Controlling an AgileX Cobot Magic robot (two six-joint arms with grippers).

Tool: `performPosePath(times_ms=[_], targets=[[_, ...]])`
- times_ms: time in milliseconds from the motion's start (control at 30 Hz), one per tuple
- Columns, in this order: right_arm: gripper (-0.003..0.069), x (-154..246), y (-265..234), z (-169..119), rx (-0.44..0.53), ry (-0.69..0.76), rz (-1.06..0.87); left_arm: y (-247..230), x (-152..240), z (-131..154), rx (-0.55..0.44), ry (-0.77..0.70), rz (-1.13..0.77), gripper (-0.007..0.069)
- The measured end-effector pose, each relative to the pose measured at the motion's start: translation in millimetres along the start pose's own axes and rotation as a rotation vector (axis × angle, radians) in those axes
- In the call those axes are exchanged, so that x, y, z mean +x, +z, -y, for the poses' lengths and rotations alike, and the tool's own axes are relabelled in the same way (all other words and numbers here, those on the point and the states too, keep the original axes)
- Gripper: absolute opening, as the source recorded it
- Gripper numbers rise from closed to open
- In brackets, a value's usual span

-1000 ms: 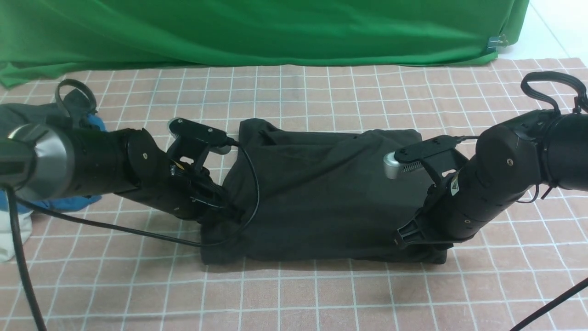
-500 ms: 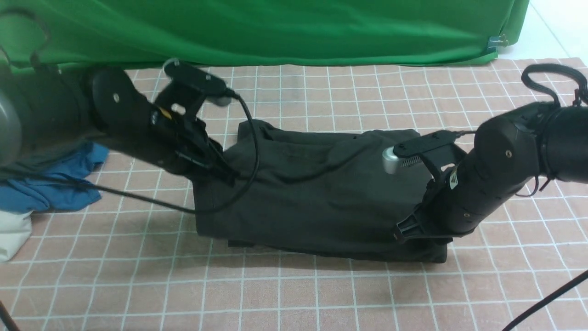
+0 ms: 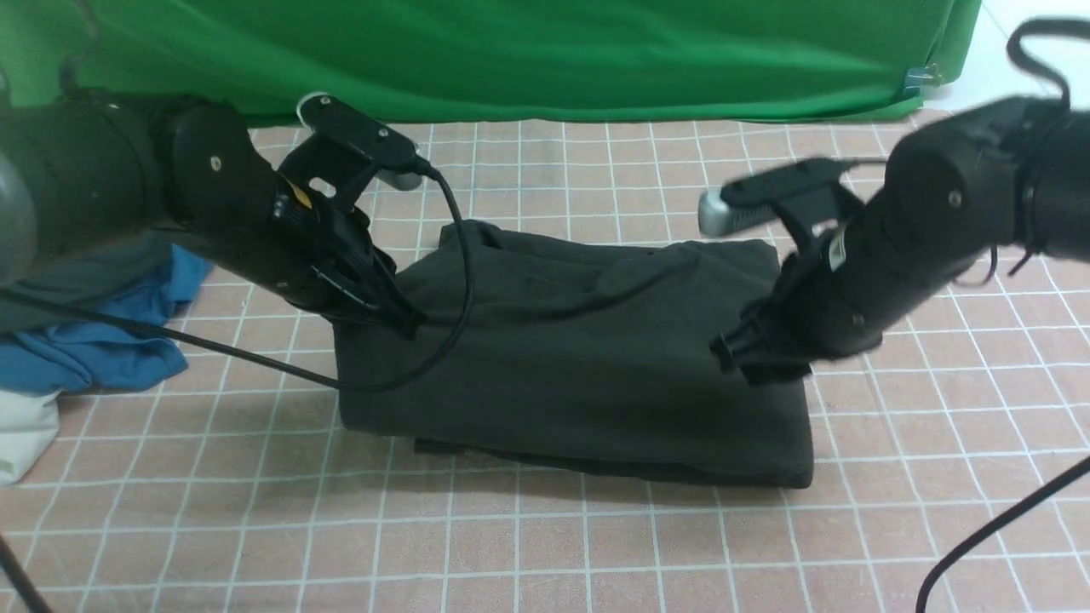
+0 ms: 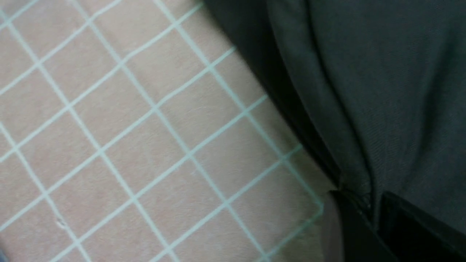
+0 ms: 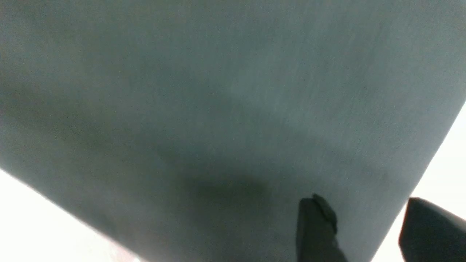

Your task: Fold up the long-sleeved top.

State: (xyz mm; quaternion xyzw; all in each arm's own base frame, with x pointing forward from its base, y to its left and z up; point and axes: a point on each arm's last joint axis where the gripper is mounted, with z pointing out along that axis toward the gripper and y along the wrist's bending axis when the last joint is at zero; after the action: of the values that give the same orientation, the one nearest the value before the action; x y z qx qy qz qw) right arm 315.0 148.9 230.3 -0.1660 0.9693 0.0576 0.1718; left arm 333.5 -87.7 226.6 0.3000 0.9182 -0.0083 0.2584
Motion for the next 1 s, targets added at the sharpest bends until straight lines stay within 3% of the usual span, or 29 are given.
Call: performPosePath(times_ms=[367, 500, 700, 800, 933, 1000], targets=[[0.0362, -39, 7, 46, 0.038, 0.105, 0.31, 40, 9, -3, -0.017, 0.068, -0.083, 0.0104], [0.0335, -45, 36, 55, 0.061, 0.054, 0.344, 39, 9, -4, -0.02, 0.05, -0.094, 0.0208], [0.0237, -45, 90, 59, 0.071, 0.0, 0.289, 15, 1, -5, 0.03, 0.011, -0.176, 0.0428], [0.0236, -43, 107, 60, 0.071, 0.002, 0.259, -15, -11, -5, 0.028, -0.026, -0.109, 0.0473], [0.0239, -43, 103, 60, 0.072, -0.011, 0.254, -80, -26, -2, 0.011, -0.064, 0.086, 0.0435], [0.0237, -44, 88, 59, 0.072, -0.024, 0.242, -121, -24, 2, -0.003, -0.047, 0.186, 0.0323]])
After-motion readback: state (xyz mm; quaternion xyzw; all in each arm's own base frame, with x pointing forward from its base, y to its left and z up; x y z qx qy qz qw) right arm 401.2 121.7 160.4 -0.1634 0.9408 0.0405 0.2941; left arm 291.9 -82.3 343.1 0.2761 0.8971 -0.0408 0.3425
